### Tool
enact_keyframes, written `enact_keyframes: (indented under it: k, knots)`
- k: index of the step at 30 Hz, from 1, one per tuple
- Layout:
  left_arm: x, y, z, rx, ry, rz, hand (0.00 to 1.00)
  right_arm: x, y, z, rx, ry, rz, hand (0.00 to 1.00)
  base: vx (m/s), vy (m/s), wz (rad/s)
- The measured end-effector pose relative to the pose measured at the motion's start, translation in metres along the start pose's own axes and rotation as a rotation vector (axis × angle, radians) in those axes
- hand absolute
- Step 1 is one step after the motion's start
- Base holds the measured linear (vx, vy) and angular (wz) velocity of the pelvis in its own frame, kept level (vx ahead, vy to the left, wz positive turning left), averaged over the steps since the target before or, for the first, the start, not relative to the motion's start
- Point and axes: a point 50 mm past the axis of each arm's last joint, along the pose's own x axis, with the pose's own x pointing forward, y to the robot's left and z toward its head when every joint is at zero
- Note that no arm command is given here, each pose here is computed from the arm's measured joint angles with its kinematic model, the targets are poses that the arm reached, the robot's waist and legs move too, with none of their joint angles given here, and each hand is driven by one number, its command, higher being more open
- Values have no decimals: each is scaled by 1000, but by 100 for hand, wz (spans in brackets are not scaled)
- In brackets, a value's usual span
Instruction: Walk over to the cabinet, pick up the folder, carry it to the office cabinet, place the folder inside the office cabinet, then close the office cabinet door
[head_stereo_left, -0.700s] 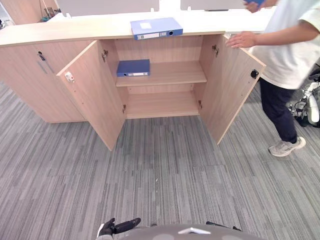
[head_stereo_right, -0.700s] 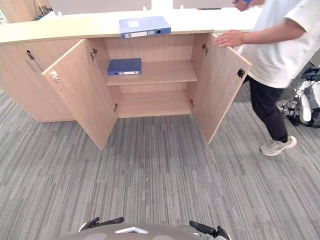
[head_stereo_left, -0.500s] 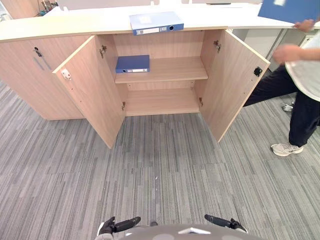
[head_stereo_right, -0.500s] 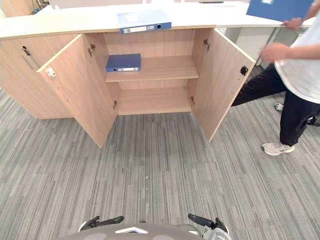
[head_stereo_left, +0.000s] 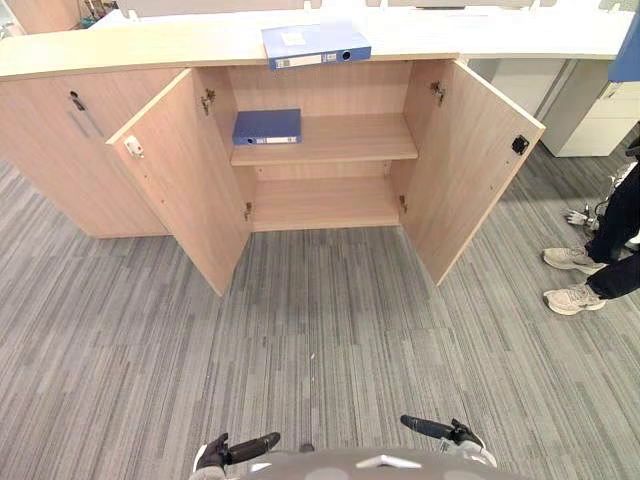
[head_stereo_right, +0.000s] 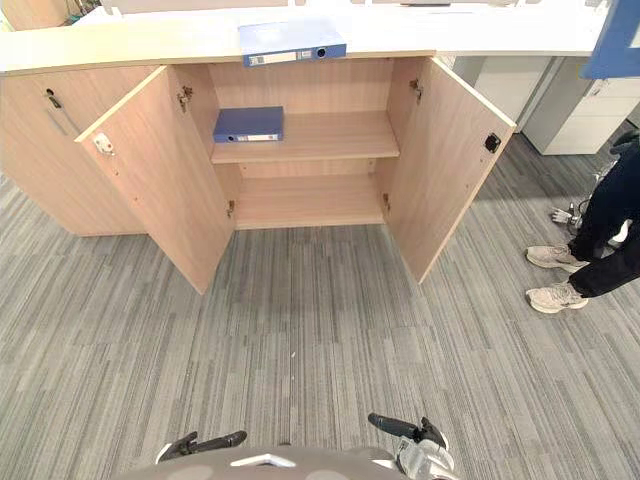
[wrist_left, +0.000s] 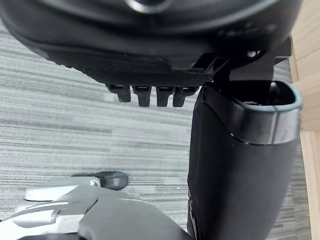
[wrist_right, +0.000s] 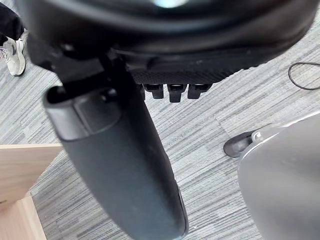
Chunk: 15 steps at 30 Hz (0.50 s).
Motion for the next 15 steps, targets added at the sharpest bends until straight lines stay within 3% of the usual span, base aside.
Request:
enact_keyframes:
  k: [15]
  knots:
    - [0, 1, 2, 9, -17, 0, 100, 0, 2, 1, -22, -3, 7, 100, -4, -3, -1]
